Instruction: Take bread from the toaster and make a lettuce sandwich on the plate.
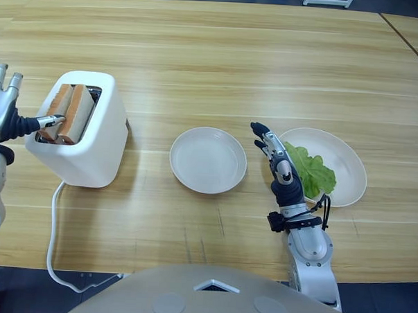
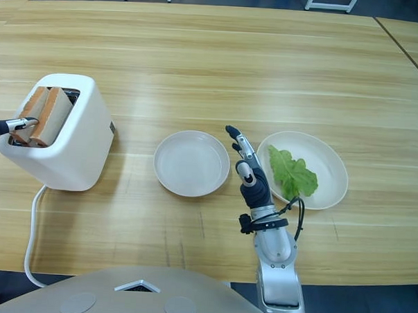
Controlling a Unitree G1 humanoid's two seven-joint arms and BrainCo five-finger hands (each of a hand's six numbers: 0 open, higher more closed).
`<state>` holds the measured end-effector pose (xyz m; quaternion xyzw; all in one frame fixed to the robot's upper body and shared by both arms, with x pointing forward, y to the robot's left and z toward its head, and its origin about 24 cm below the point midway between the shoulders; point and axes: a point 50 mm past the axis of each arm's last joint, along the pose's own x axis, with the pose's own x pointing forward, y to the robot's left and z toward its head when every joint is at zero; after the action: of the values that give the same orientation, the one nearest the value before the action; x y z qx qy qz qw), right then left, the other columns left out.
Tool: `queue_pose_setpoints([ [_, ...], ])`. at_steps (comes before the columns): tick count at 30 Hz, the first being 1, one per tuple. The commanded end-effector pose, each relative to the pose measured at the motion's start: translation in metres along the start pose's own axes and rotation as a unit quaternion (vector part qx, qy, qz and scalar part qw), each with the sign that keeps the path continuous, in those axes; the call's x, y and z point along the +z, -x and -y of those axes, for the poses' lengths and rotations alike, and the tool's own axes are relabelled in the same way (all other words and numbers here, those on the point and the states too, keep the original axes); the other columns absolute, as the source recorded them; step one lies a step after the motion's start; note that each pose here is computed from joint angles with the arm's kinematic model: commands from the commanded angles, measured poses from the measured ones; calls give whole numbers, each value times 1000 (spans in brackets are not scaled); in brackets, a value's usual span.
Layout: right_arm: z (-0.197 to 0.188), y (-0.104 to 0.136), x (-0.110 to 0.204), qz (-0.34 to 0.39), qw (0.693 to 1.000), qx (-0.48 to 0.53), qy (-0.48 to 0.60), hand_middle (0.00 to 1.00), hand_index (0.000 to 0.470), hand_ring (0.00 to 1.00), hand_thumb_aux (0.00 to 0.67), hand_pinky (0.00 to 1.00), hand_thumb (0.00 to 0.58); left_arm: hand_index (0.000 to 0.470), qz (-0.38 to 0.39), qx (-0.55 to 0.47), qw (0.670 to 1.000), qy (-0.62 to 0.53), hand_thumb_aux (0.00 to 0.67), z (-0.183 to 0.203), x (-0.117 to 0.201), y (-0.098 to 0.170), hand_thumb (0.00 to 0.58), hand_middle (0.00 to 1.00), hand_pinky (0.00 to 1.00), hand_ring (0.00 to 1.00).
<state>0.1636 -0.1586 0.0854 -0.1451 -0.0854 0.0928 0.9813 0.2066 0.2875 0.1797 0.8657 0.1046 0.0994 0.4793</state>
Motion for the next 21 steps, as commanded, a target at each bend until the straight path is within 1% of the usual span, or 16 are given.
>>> queue_pose_setpoints([
  [1,2,0,0,-1,1000,-3,1,0,0,0,0,0,0,0,3,-31,999,-36,0,12,-4,0,0,0,0,0],
  [5,2,0,0,-1,1000,-3,0,0,0,0,0,0,0,0,-15,-28,998,-62,0,7,-19,-3,0,0,0,0],
  [8,1,0,0,-1,1000,-3,-1,0,0,0,0,0,0,0,-18,-24,998,-57,0,4,-21,-4,0,0,0,0],
  [10,1,0,0,-1,1000,-2,-1,0,0,0,0,0,0,0,-6,-30,999,-43,0,6,-14,-4,0,0,0,0],
  [16,2,0,1,0,1000,-2,1,0,0,0,0,0,0,0,60,-46,997,22,0,11,24,5,0,0,0,0],
  [17,1,0,1,0,1000,-3,0,0,0,0,0,0,0,4,67,-47,996,32,5,10,27,6,9,0,0,0],
  [18,1,0,0,0,1000,-3,0,0,0,0,0,0,0,63,72,-47,995,43,89,9,30,7,144,0,0,0],
  [19,1,0,0,0,1000,-4,0,0,0,0,0,0,0,205,75,-46,995,52,292,7,31,8,395,0,0,0],
  [20,1,0,0,-1,1000,-4,0,0,0,0,0,0,0,299,77,-44,994,62,426,5,33,9,503,0,0,0],
  [21,1,0,0,-1,1000,-4,0,0,0,0,0,0,0,402,76,-39,994,68,573,3,33,9,568,0,0,0],
])
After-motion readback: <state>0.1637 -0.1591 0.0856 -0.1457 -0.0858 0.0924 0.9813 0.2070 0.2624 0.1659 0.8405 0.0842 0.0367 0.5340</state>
